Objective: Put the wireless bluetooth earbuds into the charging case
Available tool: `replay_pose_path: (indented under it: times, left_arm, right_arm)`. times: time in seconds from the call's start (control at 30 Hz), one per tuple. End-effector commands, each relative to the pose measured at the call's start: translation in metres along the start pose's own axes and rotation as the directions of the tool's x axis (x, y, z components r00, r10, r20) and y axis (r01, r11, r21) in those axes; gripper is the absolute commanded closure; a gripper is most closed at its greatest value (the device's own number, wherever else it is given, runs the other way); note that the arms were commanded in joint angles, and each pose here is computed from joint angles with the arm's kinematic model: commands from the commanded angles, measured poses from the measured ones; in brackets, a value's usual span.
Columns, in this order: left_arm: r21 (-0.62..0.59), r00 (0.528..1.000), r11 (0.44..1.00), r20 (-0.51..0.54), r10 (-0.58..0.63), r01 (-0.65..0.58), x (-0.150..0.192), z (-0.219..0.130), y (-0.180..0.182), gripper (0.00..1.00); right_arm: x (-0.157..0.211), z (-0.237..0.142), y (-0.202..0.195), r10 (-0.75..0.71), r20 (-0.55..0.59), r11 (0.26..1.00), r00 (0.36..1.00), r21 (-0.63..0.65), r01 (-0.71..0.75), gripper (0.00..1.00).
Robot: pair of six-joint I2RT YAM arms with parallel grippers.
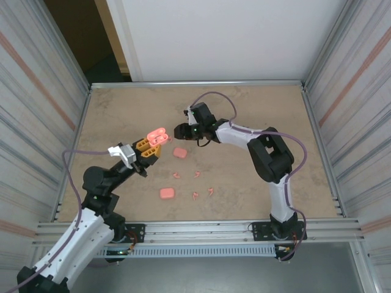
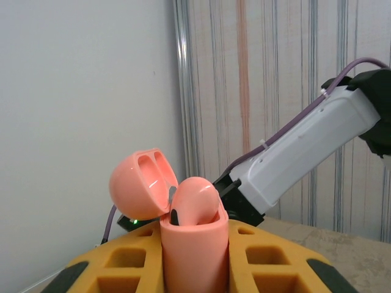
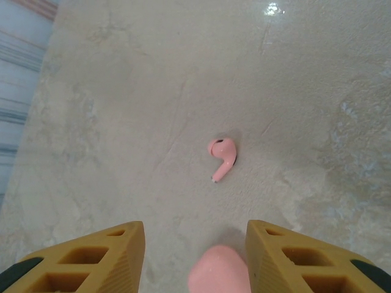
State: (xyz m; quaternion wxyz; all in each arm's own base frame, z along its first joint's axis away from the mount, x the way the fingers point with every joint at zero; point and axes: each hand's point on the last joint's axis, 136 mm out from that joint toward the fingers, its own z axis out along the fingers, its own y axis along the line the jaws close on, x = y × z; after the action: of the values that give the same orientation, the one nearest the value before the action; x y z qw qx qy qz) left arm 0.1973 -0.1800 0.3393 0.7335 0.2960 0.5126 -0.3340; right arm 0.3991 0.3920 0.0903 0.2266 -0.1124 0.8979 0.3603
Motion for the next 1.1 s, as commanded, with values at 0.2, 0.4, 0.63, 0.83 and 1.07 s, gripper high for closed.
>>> replay_pose_path:
  times: [0.2,0.4,0.63,0.83,1.07]
  left_arm:
    - [0.001,0.999,1.0,0.013,0.03,-0.03,-0.003,-0.004,-0.003,1.0]
    - [0.005,0.999,1.0,0.013,0.03,-0.031,-0.002,-0.006,-0.005,1.0]
    - [-0.002,0.999,1.0,0.023,0.03,-0.03,-0.002,-0.011,-0.006,1.0]
    - [-0.005,0.999,0.999,0.023,0.037,-0.037,-0.003,-0.014,-0.007,1.0]
    - [-0.007,0.999,0.999,0.025,0.045,-0.045,-0.004,-0.016,-0.008,1.0]
  right_arm:
    - [0.0,0.033,-0.008,0.015,-0.009,0.995,1.0,0.094,-0.014,0.53]
    - [0.0,0.052,-0.006,0.008,-0.018,0.994,1.0,0.11,-0.006,0.54]
    - [-0.003,0.066,-0.008,-0.004,-0.015,0.99,1.0,0.141,0.007,0.55]
    - [-0.004,0.074,-0.013,-0.009,-0.021,0.986,1.0,0.168,0.012,0.57]
    - [0.004,0.084,-0.019,-0.019,-0.047,0.98,0.999,0.199,0.028,0.59]
